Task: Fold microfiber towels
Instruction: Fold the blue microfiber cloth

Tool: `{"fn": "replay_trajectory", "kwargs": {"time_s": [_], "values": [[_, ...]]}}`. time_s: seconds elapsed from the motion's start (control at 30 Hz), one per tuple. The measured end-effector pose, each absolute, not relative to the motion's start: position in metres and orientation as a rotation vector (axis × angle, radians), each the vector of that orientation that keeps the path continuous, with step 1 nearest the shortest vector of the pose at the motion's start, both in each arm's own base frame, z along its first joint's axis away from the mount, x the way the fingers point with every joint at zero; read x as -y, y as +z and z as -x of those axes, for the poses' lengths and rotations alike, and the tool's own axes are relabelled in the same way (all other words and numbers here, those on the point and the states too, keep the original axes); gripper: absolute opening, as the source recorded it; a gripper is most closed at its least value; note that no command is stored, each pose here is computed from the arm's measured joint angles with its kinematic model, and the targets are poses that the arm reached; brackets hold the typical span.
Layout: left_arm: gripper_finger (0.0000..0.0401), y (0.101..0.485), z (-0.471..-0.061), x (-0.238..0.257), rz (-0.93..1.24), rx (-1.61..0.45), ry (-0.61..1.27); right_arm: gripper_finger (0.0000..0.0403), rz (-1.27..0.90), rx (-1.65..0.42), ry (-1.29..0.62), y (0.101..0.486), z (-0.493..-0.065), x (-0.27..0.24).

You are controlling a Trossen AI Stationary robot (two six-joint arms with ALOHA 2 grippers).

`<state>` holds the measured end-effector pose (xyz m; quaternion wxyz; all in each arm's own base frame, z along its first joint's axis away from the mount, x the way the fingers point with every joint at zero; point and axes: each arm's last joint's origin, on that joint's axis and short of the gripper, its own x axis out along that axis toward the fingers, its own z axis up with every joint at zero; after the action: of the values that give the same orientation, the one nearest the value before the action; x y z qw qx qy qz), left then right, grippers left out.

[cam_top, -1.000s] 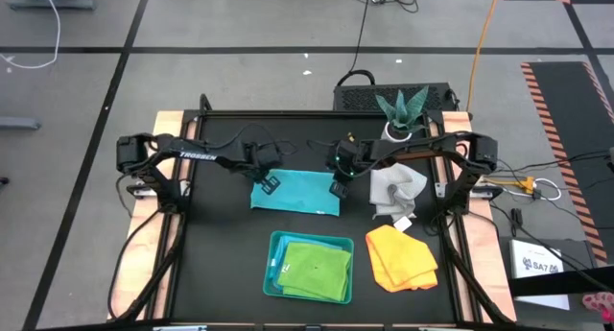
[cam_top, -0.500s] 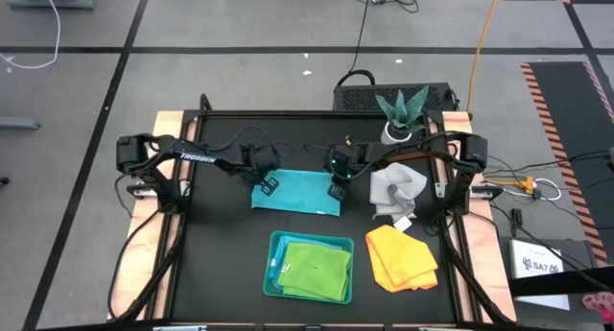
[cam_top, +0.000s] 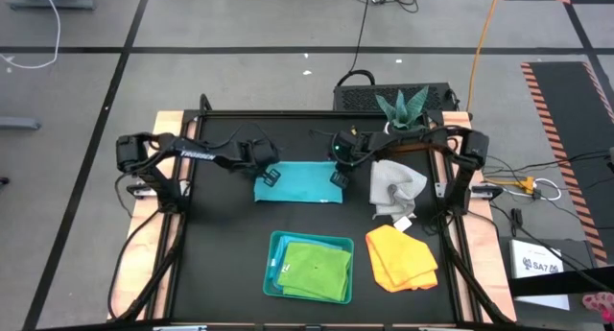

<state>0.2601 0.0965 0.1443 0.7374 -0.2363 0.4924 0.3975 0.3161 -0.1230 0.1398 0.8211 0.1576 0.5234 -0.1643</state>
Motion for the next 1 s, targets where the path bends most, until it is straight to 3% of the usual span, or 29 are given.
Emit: {"fn": "replay_trajectory", "kwargs": {"time_s": [0.53,1.0], "values": [[0.0002,0.146,-0.254,-0.124,0.540,-1.029,0.919,0.0000,-0.361,-1.073,-0.412,0.145,-0.305,0.151],[0.0007,0.151,-0.270,-0.118,0.541,-0.913,0.818,0.0000,-0.382,-0.850,-0.366,0.212,-0.296,0.132]]}}
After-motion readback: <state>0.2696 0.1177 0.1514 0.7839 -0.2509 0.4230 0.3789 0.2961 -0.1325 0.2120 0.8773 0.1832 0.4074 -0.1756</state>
